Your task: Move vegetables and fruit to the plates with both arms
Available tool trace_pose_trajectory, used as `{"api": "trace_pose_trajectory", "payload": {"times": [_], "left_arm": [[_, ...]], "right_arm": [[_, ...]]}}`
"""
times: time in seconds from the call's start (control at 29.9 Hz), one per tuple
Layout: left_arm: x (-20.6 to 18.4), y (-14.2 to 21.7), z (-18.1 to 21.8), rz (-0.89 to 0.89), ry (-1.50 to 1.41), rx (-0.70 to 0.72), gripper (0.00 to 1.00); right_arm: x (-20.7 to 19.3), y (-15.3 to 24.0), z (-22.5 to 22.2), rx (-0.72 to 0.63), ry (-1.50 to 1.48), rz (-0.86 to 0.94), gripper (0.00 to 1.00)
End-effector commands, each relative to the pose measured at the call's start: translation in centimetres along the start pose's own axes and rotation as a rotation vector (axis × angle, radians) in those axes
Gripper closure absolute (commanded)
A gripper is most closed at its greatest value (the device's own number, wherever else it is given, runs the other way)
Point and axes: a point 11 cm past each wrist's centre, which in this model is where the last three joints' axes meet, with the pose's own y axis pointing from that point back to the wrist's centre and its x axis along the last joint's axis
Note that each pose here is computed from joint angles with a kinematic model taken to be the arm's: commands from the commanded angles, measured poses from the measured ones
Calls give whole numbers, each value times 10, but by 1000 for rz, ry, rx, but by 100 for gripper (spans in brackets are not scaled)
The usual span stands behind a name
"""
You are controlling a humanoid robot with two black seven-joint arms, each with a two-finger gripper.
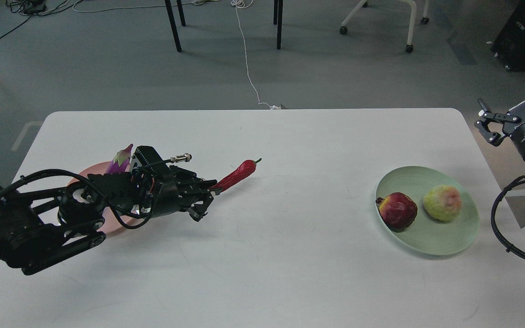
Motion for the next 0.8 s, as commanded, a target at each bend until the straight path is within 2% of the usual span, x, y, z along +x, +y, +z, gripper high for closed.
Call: {"api": "trace_pose_trajectory", "payload": {"times": [0.0, 0.1, 0.2, 0.37, 0.47, 0.53, 0.6, 0.63, 0.67, 0.77], "left_arm": [[4, 50, -21, 9, 6, 62, 93], [-13, 94, -52, -34, 39, 165, 93], [-36, 122, -68, -82, 120, 238, 92], [-79, 136, -76, -159, 203, 295, 90], [-89, 136, -82, -176, 215, 320, 86], [-92, 131, -82, -176, 229, 319, 77], [-92, 128, -82, -165, 253, 322, 51], [-91, 128, -82, -155, 272, 325, 30], [-90, 128, -82, -147, 293, 322, 17], [-89, 131, -84, -124, 359, 328, 11]], "right_arm": [[1, 0, -1, 1, 2, 2, 1], [4, 1, -2, 4, 6, 11, 1], [5, 2, -1, 3, 6, 14, 1], [4, 1, -2, 4, 6, 13, 1], [6, 1, -3, 5, 11, 19, 1], [12, 3, -7, 11, 21, 36, 1], [15, 3, -8, 12, 26, 44, 1], [15, 4, -9, 13, 28, 46, 1], [16, 4, -8, 11, 29, 47, 1], [18, 6, -8, 9, 31, 53, 1]]}}
